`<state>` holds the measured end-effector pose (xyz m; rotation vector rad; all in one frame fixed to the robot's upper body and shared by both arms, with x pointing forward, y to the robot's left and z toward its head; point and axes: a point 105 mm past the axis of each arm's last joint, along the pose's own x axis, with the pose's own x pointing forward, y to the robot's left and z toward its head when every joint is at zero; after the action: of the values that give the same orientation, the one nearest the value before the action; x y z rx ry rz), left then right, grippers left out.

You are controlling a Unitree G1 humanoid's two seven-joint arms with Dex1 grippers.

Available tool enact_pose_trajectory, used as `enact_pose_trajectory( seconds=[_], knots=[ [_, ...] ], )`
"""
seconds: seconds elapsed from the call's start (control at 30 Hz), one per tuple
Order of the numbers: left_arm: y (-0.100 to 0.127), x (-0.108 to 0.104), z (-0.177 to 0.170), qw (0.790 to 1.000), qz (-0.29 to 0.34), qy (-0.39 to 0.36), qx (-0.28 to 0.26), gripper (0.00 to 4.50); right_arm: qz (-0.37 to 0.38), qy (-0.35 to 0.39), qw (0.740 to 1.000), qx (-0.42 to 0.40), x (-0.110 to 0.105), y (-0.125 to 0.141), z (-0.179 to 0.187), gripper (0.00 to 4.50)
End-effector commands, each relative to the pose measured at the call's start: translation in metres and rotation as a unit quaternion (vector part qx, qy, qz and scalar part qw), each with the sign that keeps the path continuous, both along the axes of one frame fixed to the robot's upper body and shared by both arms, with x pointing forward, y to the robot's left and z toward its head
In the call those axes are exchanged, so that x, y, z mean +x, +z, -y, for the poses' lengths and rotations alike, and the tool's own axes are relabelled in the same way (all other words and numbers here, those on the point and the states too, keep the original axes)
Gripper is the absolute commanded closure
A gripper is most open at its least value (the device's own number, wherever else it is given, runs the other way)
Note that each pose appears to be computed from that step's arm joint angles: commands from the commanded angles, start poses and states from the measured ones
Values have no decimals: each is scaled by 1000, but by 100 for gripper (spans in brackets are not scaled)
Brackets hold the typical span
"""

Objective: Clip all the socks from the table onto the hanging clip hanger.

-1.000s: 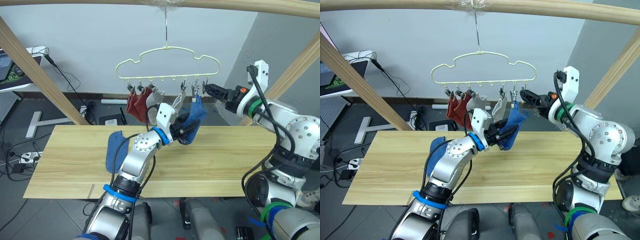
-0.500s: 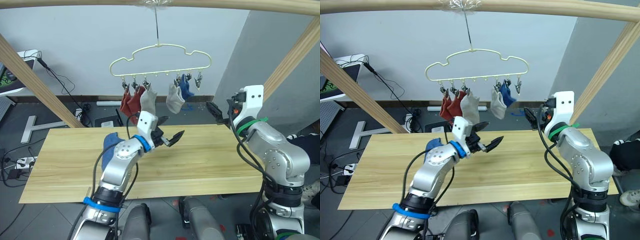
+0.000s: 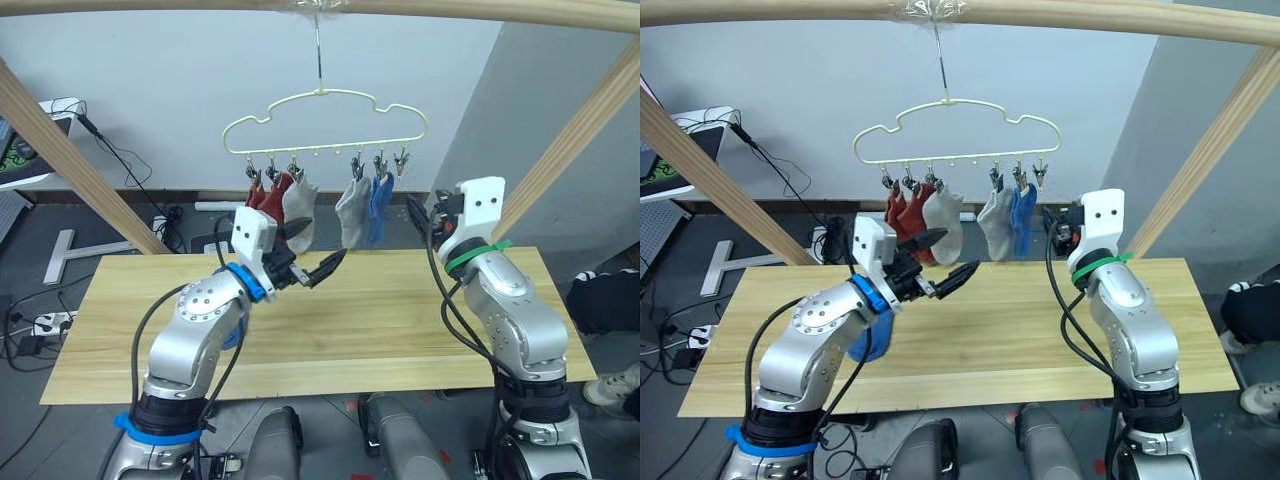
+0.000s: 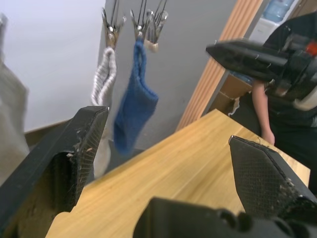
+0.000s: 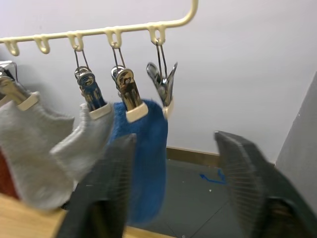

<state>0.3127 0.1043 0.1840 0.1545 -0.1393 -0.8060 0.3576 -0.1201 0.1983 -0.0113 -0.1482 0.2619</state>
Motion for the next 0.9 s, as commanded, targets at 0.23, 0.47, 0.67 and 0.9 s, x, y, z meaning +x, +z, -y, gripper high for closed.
enact_pose_trajectory(
  seconds=[0.23, 0.47, 0.67, 0.9],
  knots=[
    [21, -10, 10, 999, 40, -20, -5, 0, 59, -10, 998, -1, 16, 23, -2, 224],
    [39, -16, 19, 997, 55, -44, -30, 0, 69, -8, 998, 0, 30, 27, -8, 224],
    [44, -19, 23, 997, 49, -53, -41, 0, 74, -4, 997, -1, 39, 29, -13, 224],
    [50, -19, 23, 996, 51, -48, -46, 0, 78, -3, 997, 5, 46, 32, -18, 224]
  ],
)
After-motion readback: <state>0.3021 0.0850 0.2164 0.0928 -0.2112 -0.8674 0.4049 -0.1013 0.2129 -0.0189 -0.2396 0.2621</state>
